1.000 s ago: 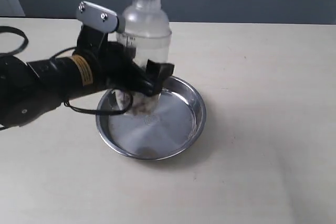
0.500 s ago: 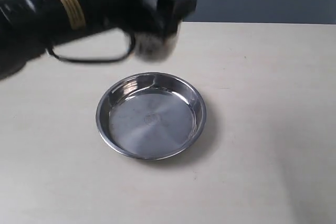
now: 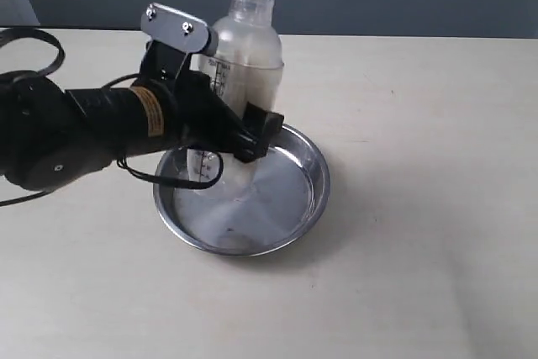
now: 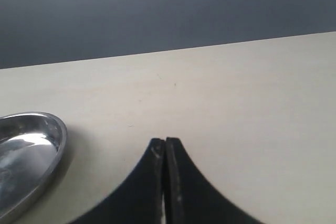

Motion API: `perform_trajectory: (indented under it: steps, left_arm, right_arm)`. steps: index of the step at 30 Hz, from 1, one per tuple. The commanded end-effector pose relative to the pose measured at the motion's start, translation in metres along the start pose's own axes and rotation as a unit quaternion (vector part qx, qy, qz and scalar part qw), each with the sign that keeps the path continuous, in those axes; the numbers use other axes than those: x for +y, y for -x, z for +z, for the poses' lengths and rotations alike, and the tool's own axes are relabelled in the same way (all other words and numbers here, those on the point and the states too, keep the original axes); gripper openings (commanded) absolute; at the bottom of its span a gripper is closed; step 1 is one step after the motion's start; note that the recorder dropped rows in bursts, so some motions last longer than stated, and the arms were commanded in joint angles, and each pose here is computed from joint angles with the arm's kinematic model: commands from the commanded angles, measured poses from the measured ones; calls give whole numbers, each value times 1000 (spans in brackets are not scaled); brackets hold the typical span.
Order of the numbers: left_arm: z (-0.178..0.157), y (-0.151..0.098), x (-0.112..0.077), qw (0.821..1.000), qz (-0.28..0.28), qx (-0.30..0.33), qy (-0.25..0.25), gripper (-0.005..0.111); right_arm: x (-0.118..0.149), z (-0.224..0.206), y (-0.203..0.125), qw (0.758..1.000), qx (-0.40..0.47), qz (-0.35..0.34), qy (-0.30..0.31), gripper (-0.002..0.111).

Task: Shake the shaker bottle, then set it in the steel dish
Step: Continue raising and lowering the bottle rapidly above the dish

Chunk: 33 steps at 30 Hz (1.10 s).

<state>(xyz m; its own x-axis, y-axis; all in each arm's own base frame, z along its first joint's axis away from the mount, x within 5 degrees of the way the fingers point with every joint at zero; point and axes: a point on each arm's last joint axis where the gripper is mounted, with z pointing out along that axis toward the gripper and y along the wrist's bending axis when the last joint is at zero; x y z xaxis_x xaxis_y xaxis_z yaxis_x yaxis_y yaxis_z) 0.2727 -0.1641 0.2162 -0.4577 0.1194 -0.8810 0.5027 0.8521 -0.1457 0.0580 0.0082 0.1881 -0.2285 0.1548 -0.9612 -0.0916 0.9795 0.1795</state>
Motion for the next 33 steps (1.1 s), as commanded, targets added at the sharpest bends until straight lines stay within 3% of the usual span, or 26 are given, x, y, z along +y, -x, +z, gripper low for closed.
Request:
perform_trajectory:
  steps: [1,3,6,8,10,12,14,16,19,21,24,26,28,30,32,33]
  left_arm:
    - [-49,92,-27,969,61,-228,-66,0]
    - [-43,80,-21,982,60,-176,-39,0]
    - [-2,10,1,999,35,-21,-1,0]
    - [7,-11,6,1000,-30,-5,4,0]
    - [-2,10,-2,998,-11,-64,-26,0]
    - [-31,60,-18,981,43,-177,-68,0]
    - [-53,89,-21,972,73,-215,-54,0]
    - [-45,71,-14,986,61,-151,-27,0]
    - [-14,15,1,999,17,-35,-1,0]
    - [-12,12,1,999,-2,-50,-8,0]
    - [-46,69,-18,975,42,-210,-65,0]
    - [-61,90,-20,966,63,-244,-55,0]
    - [-48,73,-13,982,48,-179,-28,0]
    - [-20,27,-3,996,30,-78,-10,0]
    - [-8,4,1,998,-3,-54,-7,0]
    - [-11,9,-2,996,1,-85,-21,0]
  right_arm:
    - [0,0,1,1000,-4,-2,1,-1]
    - [0,0,1,1000,-4,-2,1,-1]
    - [0,0,1,1000,-4,-2,1,-1]
    - [0,0,1,1000,-4,-2,1,-1]
    - [0,0,1,1000,-4,-2,1,-1]
    - [0,0,1,1000,-6,-2,1,-1]
    - [0,0,1,1000,-8,-2,2,-1]
    - [0,0,1,1000,-7,-2,1,-1]
    - [0,0,1,1000,-7,-2,1,-1]
    - [0,0,1,1000,-7,-2,1,-1]
    - [0,0,1,1000,-7,-2,1,-1]
    - [0,0,1,1000,-7,-2,1,-1]
    - [0,0,1,1000,-7,-2,1,-1]
    - [0,0,1,1000,-5,-2,1,-1]
    - [0,0,0,1000,-3,-2,1,-1]
    - [0,0,1,1000,-4,-2,1,-1]
